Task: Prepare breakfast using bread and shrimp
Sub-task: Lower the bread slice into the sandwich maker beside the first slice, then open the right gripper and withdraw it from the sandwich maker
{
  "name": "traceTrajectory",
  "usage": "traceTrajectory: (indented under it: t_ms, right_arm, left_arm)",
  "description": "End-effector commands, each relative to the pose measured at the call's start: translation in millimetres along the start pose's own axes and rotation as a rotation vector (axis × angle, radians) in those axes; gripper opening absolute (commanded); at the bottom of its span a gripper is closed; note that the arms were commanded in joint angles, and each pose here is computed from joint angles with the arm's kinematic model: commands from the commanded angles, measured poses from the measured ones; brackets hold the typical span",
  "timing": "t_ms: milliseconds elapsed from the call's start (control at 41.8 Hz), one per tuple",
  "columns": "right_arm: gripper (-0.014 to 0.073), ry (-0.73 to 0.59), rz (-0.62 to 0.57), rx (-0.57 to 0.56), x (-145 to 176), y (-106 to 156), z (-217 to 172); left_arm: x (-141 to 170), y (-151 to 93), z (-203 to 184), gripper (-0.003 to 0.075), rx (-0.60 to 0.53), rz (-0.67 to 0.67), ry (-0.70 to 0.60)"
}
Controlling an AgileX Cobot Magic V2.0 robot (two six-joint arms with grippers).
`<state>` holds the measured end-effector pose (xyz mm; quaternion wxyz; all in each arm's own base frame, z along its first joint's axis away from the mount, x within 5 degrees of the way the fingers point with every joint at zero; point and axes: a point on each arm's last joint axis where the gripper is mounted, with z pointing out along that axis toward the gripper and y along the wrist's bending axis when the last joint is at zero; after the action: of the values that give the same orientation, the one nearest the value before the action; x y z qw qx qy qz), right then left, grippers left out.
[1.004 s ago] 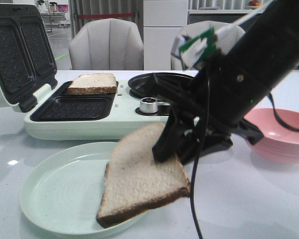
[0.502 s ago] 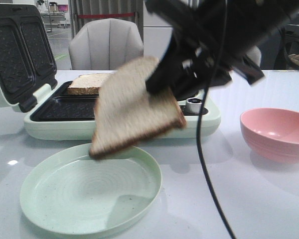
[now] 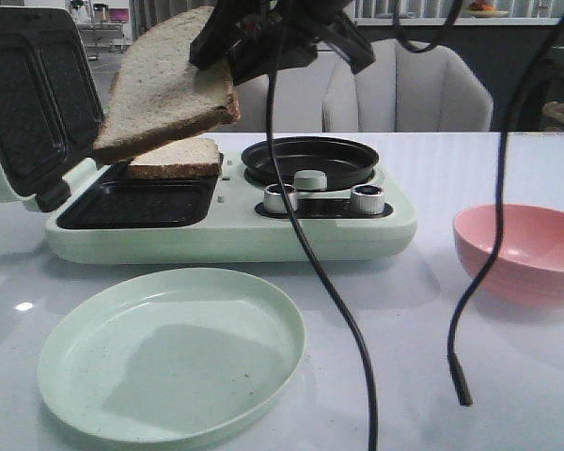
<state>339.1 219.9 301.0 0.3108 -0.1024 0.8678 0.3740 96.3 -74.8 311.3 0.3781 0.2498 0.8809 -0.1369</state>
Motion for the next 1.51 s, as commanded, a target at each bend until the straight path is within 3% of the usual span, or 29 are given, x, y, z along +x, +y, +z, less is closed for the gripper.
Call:
traceTrajectory:
  t_ms: [0, 335, 598, 669, 789, 837, 908, 1076, 1243, 1482]
  right_arm:
    - [0.0063, -0.107, 0.010, -0.069, -28, 19, -7]
    - [0.0063, -0.130, 0.035, -0.115, -56, 12, 52]
    - [0.0081, -0.071, 0.052, -0.098, -49, -11, 90]
    - [0.0155, -0.047, 0.053, -0.093, -45, -15, 96]
    - [0.0446, -0.027, 0.022, -0.075, -42, -18, 98]
    - [0.0539, -0.028, 0.016, -0.072, -43, -18, 96]
    - [0.0598, -0.030, -0.015, -0.057, -47, -19, 90]
    - [0.0545, -0.006, -0.144, -0.012, -55, -11, 62]
    - [0.0514, 0.026, -0.266, 0.072, -59, 17, 19]
    - [0.0513, 0.025, -0.477, 0.279, -30, 51, -41]
  left_arm:
    - [-12, -2, -7, 0.0510, 0.021, 0.003, -0.088]
    - [-12, -2, -7, 0.0510, 0.021, 0.003, -0.090]
    - [-12, -2, -7, 0.0510, 0.020, 0.004, -0.090]
    - [-12, -2, -7, 0.0510, 0.020, 0.004, -0.090]
    - [-12, -2, -7, 0.0510, 0.019, 0.005, -0.090]
    - [-12, -2, -7, 0.0510, 0.019, 0.005, -0.090]
    - [-12, -2, -7, 0.0510, 0.017, 0.007, -0.091]
    - [-12, -2, -7, 0.0510, 0.016, 0.007, -0.089]
    - [-12, -2, -7, 0.0510, 0.016, 0.007, -0.089]
    - [-12, -2, -7, 0.0510, 0.013, 0.010, -0.089]
